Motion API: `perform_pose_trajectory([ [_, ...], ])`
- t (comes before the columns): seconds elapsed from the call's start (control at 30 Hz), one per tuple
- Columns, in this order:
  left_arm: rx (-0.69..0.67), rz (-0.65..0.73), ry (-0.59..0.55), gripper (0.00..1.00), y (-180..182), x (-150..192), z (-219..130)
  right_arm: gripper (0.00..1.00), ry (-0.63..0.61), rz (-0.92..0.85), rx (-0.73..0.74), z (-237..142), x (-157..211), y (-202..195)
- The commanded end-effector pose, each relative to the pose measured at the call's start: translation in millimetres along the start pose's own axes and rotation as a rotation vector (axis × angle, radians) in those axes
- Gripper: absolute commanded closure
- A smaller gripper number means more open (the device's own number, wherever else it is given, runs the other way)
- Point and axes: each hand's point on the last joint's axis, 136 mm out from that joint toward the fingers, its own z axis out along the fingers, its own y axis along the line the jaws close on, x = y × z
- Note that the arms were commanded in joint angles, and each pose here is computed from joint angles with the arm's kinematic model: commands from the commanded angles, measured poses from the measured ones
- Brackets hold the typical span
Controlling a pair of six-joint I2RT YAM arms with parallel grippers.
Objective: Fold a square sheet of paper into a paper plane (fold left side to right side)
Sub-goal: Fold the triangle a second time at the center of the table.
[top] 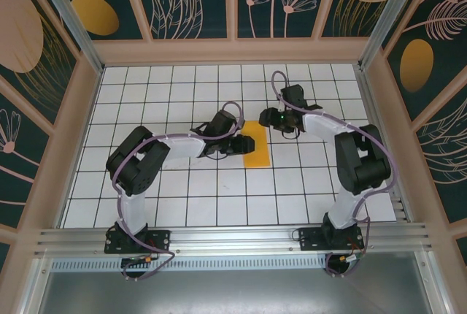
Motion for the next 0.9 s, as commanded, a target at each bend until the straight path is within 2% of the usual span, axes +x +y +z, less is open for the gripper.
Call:
perform_pose_trajectory([
  [0.0,-0.056,0.005,0.014,0.53,11.0,2.5,3.2,0.38,0.005,-0.042,-0.034,10.1,-9.4,7.6],
  [0.3,-0.066,0.001,0.022,0.53,17.3,8.5,3.9,0.37,0.009,-0.090,-0.114,33.6,-22.9,15.1],
  [0.87,-0.067,-0.002,0.027,0.53,18.7,10.0,4.7,0.37,0.053,-0.087,-0.128,58.8,-24.3,14.0],
])
